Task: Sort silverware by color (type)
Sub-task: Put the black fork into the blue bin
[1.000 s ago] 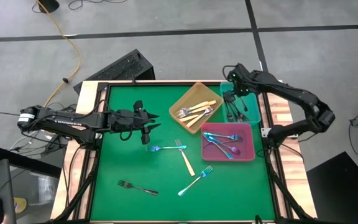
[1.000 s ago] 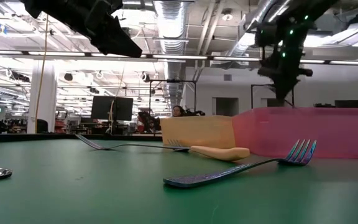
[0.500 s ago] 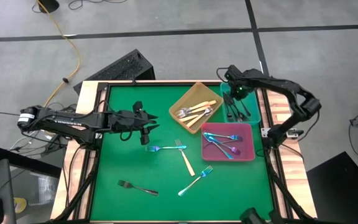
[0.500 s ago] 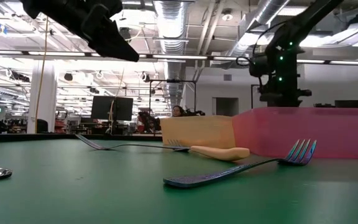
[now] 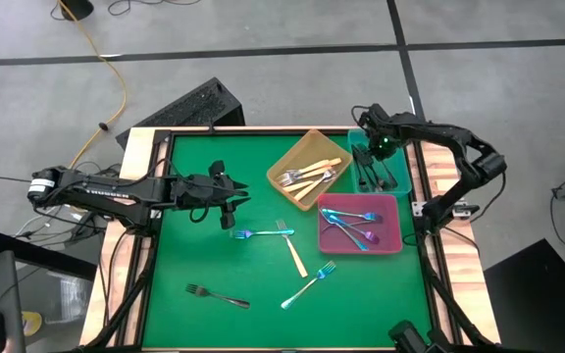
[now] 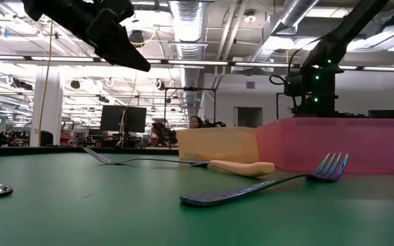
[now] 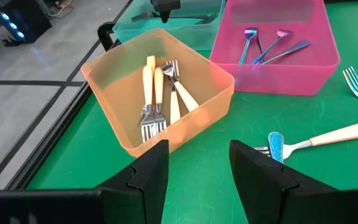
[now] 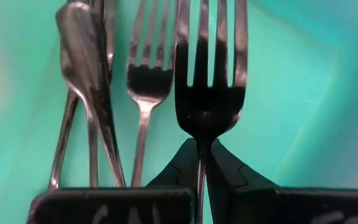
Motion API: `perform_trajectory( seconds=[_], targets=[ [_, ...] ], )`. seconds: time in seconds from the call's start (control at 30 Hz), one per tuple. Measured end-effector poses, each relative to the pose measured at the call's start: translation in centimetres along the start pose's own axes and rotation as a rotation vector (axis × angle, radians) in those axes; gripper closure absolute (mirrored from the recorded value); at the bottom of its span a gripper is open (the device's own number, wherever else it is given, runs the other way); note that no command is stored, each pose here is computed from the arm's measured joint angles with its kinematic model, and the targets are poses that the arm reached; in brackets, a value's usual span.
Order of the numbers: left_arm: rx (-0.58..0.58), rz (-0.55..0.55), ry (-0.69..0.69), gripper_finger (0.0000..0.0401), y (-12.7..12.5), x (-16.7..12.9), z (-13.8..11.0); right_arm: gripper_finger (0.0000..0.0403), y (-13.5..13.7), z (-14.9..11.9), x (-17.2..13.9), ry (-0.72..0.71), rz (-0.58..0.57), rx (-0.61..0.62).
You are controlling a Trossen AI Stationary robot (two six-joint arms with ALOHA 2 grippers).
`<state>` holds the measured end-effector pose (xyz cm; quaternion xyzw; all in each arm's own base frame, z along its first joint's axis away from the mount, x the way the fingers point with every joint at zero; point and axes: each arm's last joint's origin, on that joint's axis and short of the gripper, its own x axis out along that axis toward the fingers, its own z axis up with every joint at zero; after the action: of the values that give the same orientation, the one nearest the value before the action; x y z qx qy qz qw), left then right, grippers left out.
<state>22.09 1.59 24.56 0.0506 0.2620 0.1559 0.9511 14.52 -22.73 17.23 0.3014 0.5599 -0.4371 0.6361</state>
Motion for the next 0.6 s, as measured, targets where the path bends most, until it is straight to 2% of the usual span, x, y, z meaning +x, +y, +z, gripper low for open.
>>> perform_trajectory(
  seconds=[0.33, 0.53, 0.6],
  targets=[
    [-0.006, 0.001, -0.017, 0.0246, 0.0, 0.0, 0.2, 0.0372, -0.2, -1.0, 2.0, -0.042, 0.029, -0.005],
    [-0.006, 0.002, -0.018, 0.0246, 0.0, 0.0, 0.2, 0.0372, -0.1, -1.0, 2.0, -0.049, 0.034, -0.003],
    [-0.007, 0.002, -0.018, 0.0246, 0.0, 0.0, 0.2, 0.0361, 0.0, -1.0, 2.0, -0.051, 0.036, 0.001]
  ],
)
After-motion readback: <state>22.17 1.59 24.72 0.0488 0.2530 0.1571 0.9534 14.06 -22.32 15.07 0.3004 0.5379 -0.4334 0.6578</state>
